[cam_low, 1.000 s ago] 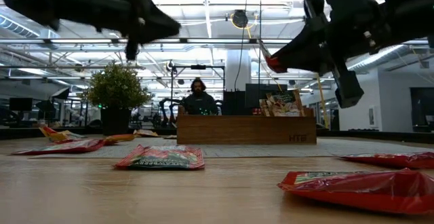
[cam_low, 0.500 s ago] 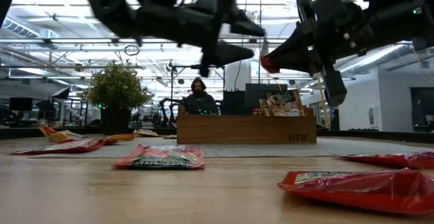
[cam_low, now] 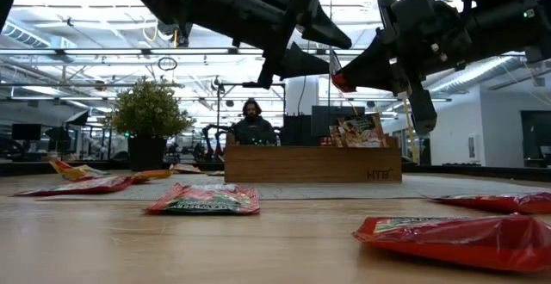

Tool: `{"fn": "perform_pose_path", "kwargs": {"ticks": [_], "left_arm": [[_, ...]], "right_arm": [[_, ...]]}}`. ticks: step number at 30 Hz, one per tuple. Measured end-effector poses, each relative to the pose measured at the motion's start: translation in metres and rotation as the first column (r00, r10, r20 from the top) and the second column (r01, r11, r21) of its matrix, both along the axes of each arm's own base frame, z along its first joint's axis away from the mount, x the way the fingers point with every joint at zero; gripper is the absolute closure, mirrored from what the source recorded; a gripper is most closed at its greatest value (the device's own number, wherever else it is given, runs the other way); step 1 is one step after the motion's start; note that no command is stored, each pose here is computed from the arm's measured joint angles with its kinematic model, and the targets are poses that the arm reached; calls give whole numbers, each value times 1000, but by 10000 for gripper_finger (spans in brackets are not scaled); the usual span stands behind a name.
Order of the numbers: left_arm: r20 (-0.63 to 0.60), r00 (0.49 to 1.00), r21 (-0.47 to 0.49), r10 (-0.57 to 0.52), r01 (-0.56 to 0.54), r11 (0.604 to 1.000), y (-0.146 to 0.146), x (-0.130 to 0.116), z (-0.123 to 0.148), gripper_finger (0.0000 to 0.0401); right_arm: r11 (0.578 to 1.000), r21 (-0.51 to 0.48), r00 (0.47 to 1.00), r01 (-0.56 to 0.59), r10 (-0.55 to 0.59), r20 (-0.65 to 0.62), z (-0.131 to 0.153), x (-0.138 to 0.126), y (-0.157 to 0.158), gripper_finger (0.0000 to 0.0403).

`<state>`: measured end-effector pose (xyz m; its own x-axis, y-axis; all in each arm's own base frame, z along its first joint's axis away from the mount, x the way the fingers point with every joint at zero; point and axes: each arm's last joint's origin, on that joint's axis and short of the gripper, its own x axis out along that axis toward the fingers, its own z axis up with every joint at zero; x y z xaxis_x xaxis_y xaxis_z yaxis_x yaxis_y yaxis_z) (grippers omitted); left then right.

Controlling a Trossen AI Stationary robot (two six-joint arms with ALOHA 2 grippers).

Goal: Pick & Place Tea
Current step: Put the red tea bag into the middle section of the wooden organizer

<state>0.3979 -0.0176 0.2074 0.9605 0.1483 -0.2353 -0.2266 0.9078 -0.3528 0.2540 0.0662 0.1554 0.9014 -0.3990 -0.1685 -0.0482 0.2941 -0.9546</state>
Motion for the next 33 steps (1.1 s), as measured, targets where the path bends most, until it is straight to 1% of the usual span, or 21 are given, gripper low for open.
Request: {"fn": "perform_pose_path", "kwargs": {"ticks": [3, 5, 8, 11, 14, 17, 20, 21, 23, 28, 33], "left_arm": [[1, 999, 3, 48, -48, 999, 5, 0, 0, 162], [1, 997, -19, 76, -76, 997, 9, 0, 0, 162], [-1, 994, -44, 108, -108, 993, 17, 0, -1, 178], [9, 993, -35, 117, -117, 992, 22, 0, 0, 216], [11, 993, -38, 115, -114, 993, 25, 0, 0, 267], [1, 997, -49, 75, -75, 996, 26, 0, -1, 322], [-3, 1000, -59, 11, -11, 998, 24, 0, -1, 379], [-3, 1000, -61, 0, 0, 998, 24, 0, -1, 389], [-5, 1000, -52, -8, 8, 999, 24, 0, -1, 392], [-20, 999, 12, -30, 30, 999, 23, 0, -1, 397], [-31, 999, 73, -33, 35, 997, 26, -1, 2, 398]], "right_arm": [[1000, 2, 1000, 0, 0, 5, 0, 0, 0, 403], [1000, 4, 1000, 0, 0, 12, 1, 0, 0, 403], [1000, 4, 1000, 0, 0, 13, 1, 0, 0, 403], [1000, 4, 1000, 2, -2, 11, 1, 0, 0, 403], [1000, 2, 1000, 1, -1, 6, 1, 0, 0, 403], [1000, 2, 1000, 1, -1, 5, 0, 0, 0, 403], [1000, 2, 1000, -4, 4, 2, 0, 0, 0, 403], [1000, 2, 1000, -4, 4, 3, 0, 0, 0, 403], [1000, 2, 1000, -4, 4, 2, 0, 0, 0, 403], [1000, 6, 1000, -4, 4, 4, 0, 0, 0, 403], [999, 44, 1000, 3, -4, 24, 1, 0, 0, 397]]}}
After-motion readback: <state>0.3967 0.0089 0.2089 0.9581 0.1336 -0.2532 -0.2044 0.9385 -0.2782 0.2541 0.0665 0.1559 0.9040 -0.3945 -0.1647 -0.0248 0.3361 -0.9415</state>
